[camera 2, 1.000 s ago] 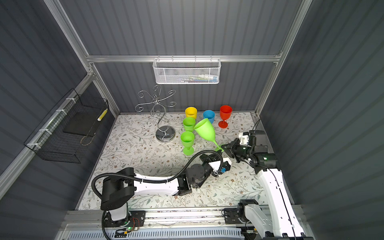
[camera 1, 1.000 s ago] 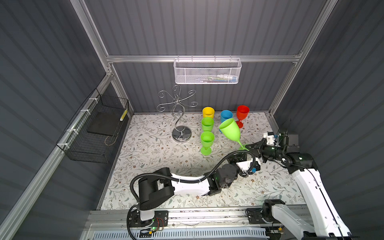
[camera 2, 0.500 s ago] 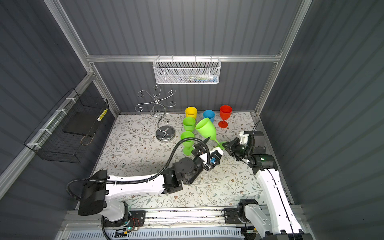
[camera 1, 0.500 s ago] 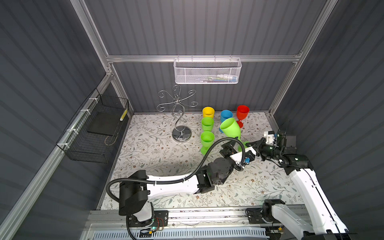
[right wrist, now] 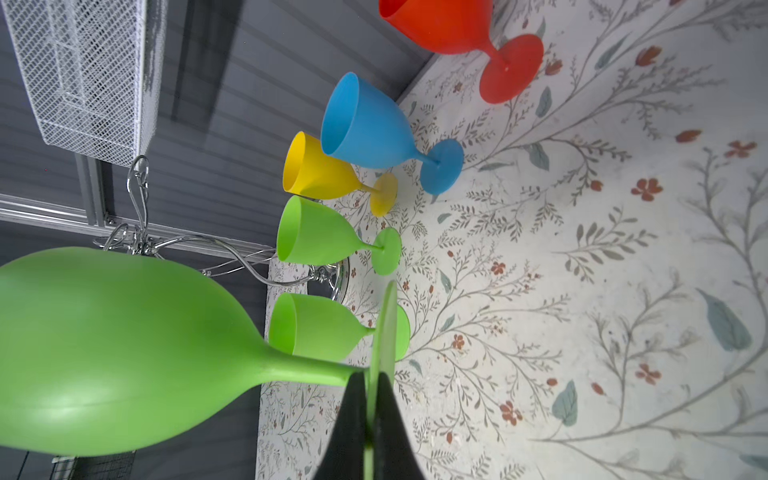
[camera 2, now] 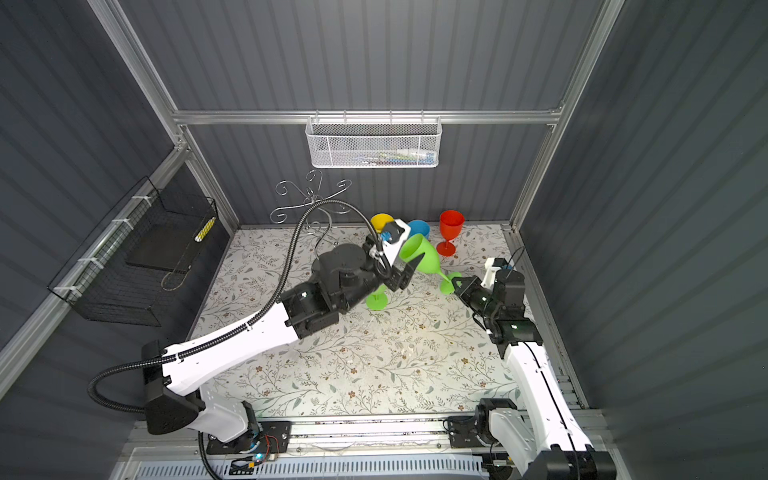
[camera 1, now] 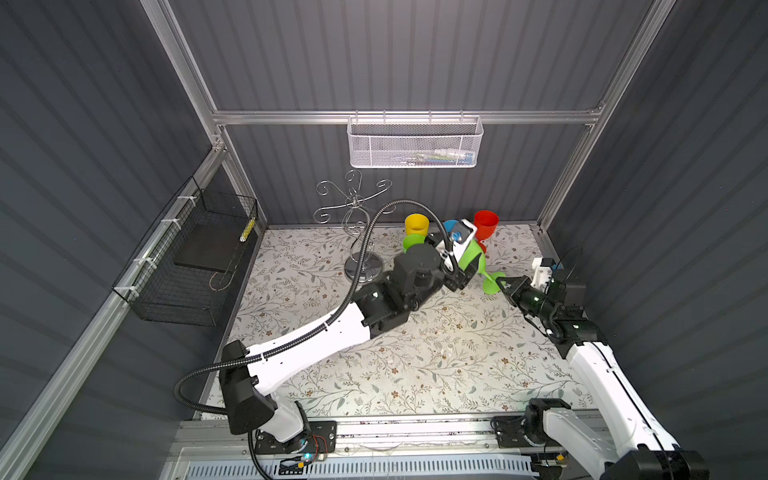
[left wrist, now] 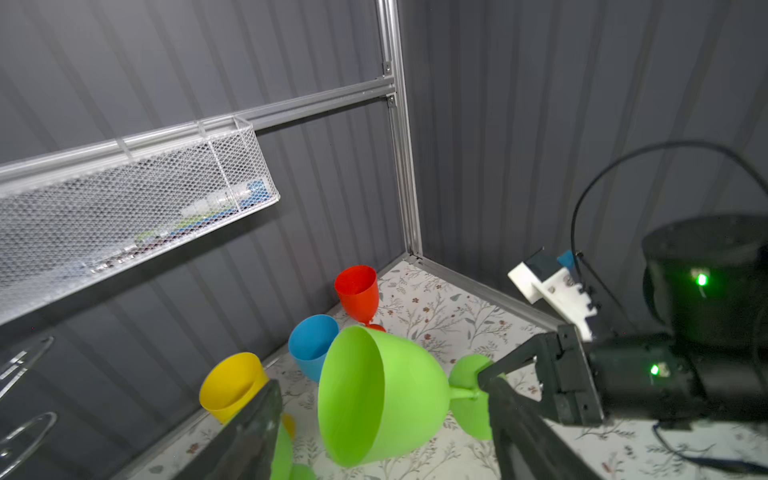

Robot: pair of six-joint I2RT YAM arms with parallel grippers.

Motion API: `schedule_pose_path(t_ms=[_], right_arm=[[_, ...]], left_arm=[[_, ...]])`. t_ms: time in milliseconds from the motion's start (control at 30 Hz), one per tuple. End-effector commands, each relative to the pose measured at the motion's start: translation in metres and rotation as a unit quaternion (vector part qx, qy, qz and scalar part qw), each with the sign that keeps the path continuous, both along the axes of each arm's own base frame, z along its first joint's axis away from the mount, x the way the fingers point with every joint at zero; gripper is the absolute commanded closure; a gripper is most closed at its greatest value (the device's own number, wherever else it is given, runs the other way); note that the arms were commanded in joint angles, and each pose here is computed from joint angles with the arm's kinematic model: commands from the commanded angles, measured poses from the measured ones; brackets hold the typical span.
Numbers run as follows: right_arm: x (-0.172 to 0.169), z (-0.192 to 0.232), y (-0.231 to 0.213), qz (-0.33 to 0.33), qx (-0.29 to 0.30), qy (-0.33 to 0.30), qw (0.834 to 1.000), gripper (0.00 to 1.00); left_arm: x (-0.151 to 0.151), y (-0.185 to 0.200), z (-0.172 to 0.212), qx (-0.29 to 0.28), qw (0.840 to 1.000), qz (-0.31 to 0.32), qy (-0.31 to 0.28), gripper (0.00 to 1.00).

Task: Take the wine glass off the wine glass rack
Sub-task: 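Turn the green glass upright and lower it beside the other glasses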

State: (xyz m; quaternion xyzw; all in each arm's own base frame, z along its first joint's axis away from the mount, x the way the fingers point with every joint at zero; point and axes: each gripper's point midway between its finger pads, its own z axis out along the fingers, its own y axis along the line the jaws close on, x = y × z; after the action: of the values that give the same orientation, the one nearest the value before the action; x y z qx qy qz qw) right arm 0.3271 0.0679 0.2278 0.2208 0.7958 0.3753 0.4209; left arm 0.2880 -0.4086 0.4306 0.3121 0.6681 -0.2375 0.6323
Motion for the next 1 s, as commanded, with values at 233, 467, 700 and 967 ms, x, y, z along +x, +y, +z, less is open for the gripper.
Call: schedule_pose_path(t_ms=[233, 467, 700, 967], right_arm=[[0.018, 0.035, -0.007, -0.012, -0.02, -0.133, 0.991, 1.0], [0.018, 0.036, -0.005, -0.008, -0.014, -0.145, 0.989, 1.0], [0.018, 0.034, -0.003, -0.004, -0.016, -0.149, 0.989, 1.0], [0.021, 0.032, -0.004, -0.005, -0.016, -0.152, 0.988, 1.0]], left_arm=[[0.011, -0.021, -0.034, -0.002, 0.972, -0.069, 0.224, 0.27], [0.021, -0.026, -0.045, -0.006, 0.962, -0.071, 0.263, 0.33], [0.025, -0.036, -0.054, -0.009, 0.957, -0.081, 0.277, 0.4], [0.027, -0.045, -0.06, -0.009, 0.954, -0.088, 0.286, 0.63]])
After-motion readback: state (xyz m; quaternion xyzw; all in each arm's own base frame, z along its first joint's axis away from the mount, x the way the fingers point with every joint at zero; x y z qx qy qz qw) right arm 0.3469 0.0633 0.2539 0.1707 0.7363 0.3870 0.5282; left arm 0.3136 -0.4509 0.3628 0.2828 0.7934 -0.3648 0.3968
